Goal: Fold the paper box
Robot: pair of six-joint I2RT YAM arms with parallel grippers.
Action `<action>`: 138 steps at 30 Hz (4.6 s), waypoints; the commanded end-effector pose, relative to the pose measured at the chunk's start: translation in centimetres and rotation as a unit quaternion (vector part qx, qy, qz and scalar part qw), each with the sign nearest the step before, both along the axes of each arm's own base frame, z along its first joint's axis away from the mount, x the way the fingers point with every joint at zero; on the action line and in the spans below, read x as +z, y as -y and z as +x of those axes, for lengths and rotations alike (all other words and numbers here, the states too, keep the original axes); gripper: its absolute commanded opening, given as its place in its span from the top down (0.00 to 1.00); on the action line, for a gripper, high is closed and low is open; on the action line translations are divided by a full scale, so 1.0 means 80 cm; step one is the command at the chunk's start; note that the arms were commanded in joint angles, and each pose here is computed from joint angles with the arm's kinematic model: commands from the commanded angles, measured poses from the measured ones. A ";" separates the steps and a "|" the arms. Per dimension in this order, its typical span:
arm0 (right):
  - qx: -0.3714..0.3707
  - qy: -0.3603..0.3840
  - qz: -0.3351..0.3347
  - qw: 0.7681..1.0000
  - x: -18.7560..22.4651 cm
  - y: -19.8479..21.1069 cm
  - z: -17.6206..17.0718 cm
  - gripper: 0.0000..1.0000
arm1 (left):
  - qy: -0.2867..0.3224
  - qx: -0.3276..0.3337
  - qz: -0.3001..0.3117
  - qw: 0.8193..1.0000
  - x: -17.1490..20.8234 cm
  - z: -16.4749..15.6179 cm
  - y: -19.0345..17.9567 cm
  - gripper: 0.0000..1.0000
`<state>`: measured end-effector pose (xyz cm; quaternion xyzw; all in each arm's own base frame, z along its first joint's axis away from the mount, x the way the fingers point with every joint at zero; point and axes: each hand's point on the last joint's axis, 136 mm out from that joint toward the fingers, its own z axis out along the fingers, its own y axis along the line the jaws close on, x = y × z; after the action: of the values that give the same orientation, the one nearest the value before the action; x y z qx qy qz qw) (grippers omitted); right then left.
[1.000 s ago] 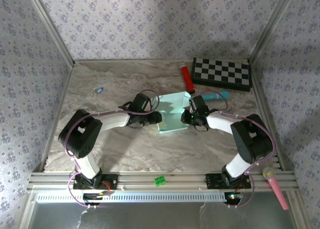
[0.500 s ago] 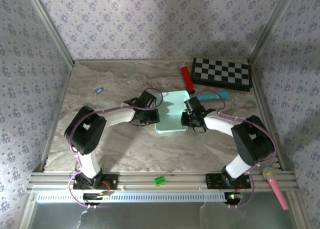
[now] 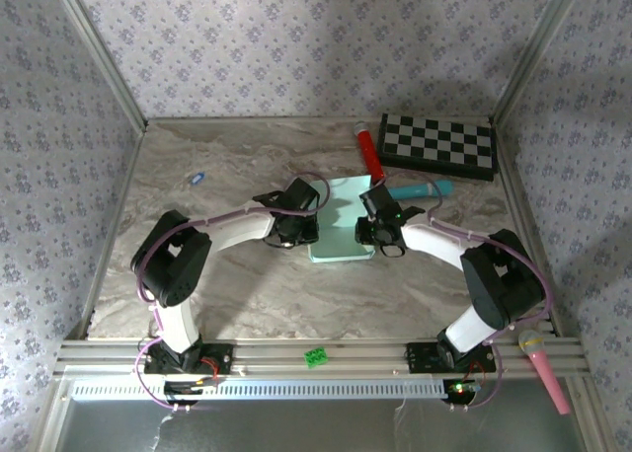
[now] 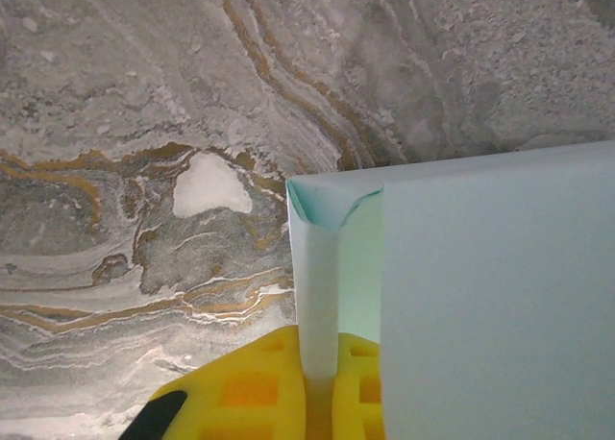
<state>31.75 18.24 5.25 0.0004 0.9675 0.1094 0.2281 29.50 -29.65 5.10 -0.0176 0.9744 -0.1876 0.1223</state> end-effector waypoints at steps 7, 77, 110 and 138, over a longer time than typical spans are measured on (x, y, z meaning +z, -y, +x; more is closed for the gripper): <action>0.020 0.004 -0.015 1.000 0.006 -0.002 0.017 0.70 | -0.017 -0.020 0.027 0.999 -0.009 -0.020 -0.002 0.93; -0.007 -0.003 -0.053 0.999 0.013 -0.034 0.006 0.45 | -0.003 -0.034 0.098 0.995 -0.015 -0.012 -0.023 0.92; -0.002 -0.038 -0.062 0.997 -0.028 -0.025 -0.019 0.56 | 0.039 -0.052 0.102 0.993 -0.022 0.012 -0.013 0.68; 0.006 -0.045 -0.068 0.997 -0.032 -0.028 -0.021 0.61 | 0.039 -0.050 0.169 0.984 -0.052 0.014 -0.035 0.93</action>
<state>30.77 20.17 3.46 -0.0102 0.9785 0.0439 0.2014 31.93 -28.72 3.47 0.0438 0.9787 -0.0882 0.1801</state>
